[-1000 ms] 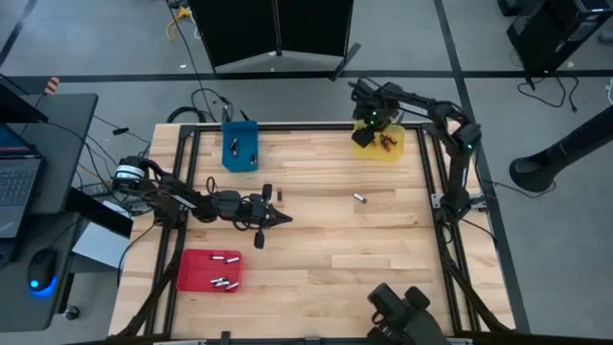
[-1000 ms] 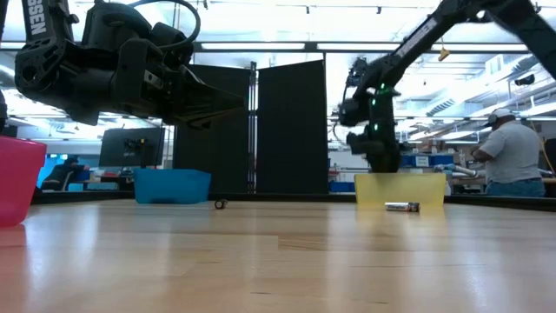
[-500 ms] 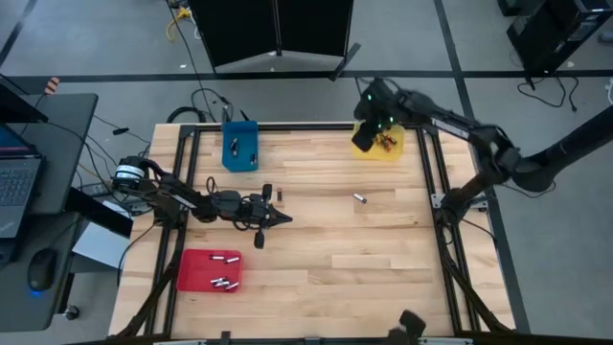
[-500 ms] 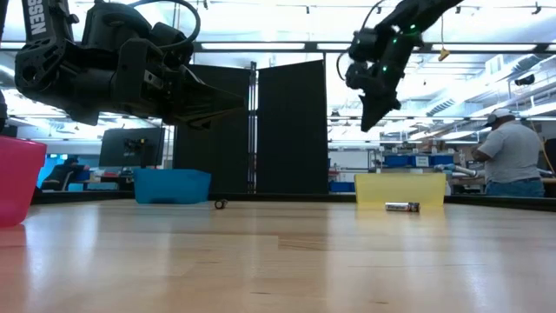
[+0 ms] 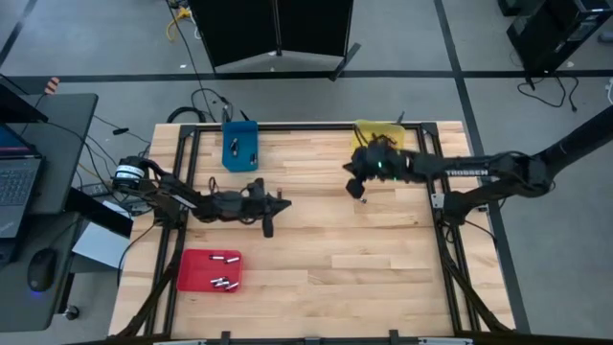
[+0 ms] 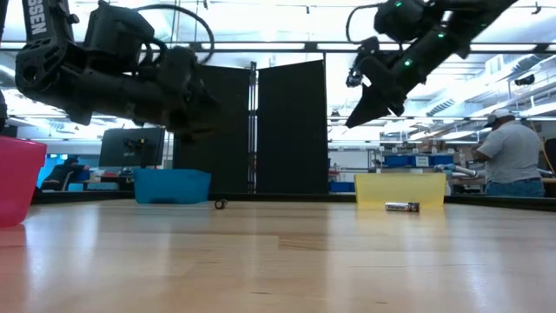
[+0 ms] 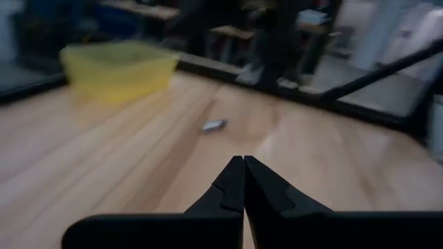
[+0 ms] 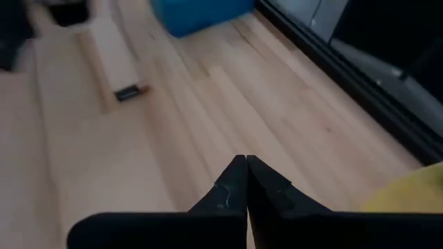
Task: Sort batteries
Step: Put the black battery into the blue bin
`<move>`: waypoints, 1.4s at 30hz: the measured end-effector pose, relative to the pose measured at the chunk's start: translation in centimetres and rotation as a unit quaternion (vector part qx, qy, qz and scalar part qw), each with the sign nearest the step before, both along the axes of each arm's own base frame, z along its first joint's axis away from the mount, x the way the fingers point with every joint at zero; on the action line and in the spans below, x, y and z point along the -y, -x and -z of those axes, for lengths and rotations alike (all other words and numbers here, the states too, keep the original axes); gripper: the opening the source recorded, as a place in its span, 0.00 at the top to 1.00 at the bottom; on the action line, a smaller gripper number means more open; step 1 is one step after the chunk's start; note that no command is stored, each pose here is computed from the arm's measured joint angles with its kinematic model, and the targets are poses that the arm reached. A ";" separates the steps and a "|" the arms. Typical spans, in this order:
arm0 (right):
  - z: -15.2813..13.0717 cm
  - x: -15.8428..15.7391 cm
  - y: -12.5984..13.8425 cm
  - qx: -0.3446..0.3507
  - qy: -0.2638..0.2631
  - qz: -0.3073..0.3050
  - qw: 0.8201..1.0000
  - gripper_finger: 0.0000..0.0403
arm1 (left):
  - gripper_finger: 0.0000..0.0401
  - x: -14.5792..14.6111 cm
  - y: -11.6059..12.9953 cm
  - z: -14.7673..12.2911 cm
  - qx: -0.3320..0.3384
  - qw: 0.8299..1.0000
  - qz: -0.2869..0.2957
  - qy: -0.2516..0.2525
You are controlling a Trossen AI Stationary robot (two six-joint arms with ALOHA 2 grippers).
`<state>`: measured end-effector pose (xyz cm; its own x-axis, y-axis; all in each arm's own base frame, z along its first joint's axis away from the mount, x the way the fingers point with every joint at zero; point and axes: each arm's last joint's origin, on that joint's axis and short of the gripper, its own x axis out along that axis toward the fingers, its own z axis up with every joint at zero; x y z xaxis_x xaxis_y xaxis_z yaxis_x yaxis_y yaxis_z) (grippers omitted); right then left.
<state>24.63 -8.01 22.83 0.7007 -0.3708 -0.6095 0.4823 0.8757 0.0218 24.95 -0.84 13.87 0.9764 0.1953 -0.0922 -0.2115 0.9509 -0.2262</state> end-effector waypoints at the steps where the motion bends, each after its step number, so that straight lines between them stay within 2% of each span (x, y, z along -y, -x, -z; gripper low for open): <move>1: 0.3 -0.8 0.0 0.008 0.002 -0.002 1.000 0.98 | 0.97 -0.1 0.0 0.2 -0.010 1.000 -0.013 0.008; 6: 1.8 -3.7 -0.2 0.030 0.009 -0.011 0.999 0.95 | 0.97 0.5 -1.1 0.7 -0.075 0.995 -0.051 0.035; 10: 2.3 -5.1 -0.3 0.038 0.020 -0.007 0.999 0.97 | 0.97 1.5 -2.7 0.2 -0.132 0.986 -0.098 0.017; 15: 2.7 -6.1 -0.2 0.041 0.024 -0.004 0.999 0.96 | 0.94 2.0 -4.1 -0.7 -0.201 0.959 -0.188 0.061; 20: 3.1 -6.6 0.0 0.046 0.020 -0.009 0.999 0.96 | 0.83 2.0 -4.1 -0.9 -0.234 0.936 -0.245 0.099; 26: 3.5 -6.9 0.1 0.056 0.020 -0.016 0.998 0.96 | 0.65 1.0 -4.0 0.3 -0.248 0.920 -0.279 0.121; 31: 3.5 -7.1 0.1 0.065 0.020 -0.020 0.998 0.96 | 0.54 0.0 -4.3 2.3 -0.273 0.904 -0.305 0.121; 36: 3.3 -7.3 0.0 0.072 0.021 -0.023 0.997 0.96 | 0.51 -0.8 -4.4 3.7 -0.286 0.893 -0.324 0.123; 42: 3.3 -7.3 0.0 0.071 0.022 -0.024 0.997 0.96 | 0.53 -1.3 -4.5 4.1 -0.304 0.891 -0.321 0.105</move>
<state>24.66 -0.75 19.49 0.7964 -0.3591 -0.4866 0.4351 0.8991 0.0486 29.45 0.50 9.80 0.4257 0.6122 -0.6663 -0.8409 0.5397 -0.0414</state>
